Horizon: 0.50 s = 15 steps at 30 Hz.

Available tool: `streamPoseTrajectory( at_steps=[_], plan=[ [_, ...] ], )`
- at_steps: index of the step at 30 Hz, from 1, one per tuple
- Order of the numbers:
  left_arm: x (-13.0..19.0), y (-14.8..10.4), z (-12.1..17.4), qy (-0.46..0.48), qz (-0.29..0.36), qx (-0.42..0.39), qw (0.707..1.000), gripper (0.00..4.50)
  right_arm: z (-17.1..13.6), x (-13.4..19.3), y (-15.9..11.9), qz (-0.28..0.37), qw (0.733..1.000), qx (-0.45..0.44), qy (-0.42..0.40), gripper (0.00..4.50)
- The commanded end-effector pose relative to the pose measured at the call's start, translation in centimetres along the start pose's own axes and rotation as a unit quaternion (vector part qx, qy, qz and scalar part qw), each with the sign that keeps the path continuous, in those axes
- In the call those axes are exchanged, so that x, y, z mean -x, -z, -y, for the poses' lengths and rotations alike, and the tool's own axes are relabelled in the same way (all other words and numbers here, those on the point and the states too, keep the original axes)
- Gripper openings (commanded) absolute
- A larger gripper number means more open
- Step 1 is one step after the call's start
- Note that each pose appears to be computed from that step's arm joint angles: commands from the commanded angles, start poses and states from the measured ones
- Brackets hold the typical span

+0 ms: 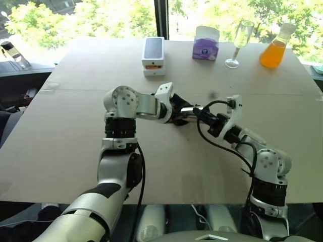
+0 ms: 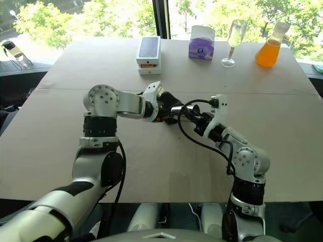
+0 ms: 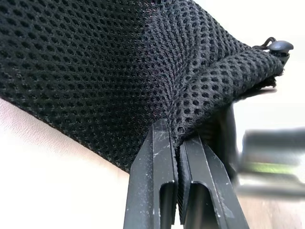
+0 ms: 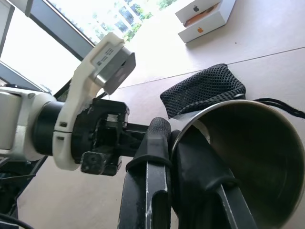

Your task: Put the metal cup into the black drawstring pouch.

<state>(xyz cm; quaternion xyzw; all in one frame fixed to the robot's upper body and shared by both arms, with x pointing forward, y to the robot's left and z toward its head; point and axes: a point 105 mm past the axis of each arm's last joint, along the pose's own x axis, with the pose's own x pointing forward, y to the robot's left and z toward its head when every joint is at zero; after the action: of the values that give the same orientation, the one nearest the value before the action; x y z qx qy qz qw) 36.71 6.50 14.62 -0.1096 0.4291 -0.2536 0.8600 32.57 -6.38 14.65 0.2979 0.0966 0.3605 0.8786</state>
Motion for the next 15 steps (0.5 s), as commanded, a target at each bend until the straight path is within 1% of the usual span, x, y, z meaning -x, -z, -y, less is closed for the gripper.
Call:
streamPoseTrajectory(
  at_steps=[1, 6, 10, 15],
  plan=[
    [0.3, -0.3, 1.8, 0.035, 0.005, -0.019, 0.999, 0.00, -0.1, -1.1, 1.0, -0.005, 1.000, 0.005, -0.002, 0.01],
    [0.6, -0.3, 2.1, 0.038, 0.010, -0.026, 0.999, 0.00, 0.1, -1.4, 1.8, -0.013, 1.000, 0.004, -0.004, 0.01],
    [0.6, -0.3, 2.7, 0.043, 0.015, -0.035, 0.998, 0.00, -0.5, -1.8, 2.0, -0.013, 0.999, -0.020, -0.028, 0.01],
    [1.6, -1.4, 4.1, 0.079, 0.040, -0.037, 0.995, 0.00, -1.2, -2.6, 2.4, -0.014, 0.998, -0.023, -0.048, 0.01]
  ],
)
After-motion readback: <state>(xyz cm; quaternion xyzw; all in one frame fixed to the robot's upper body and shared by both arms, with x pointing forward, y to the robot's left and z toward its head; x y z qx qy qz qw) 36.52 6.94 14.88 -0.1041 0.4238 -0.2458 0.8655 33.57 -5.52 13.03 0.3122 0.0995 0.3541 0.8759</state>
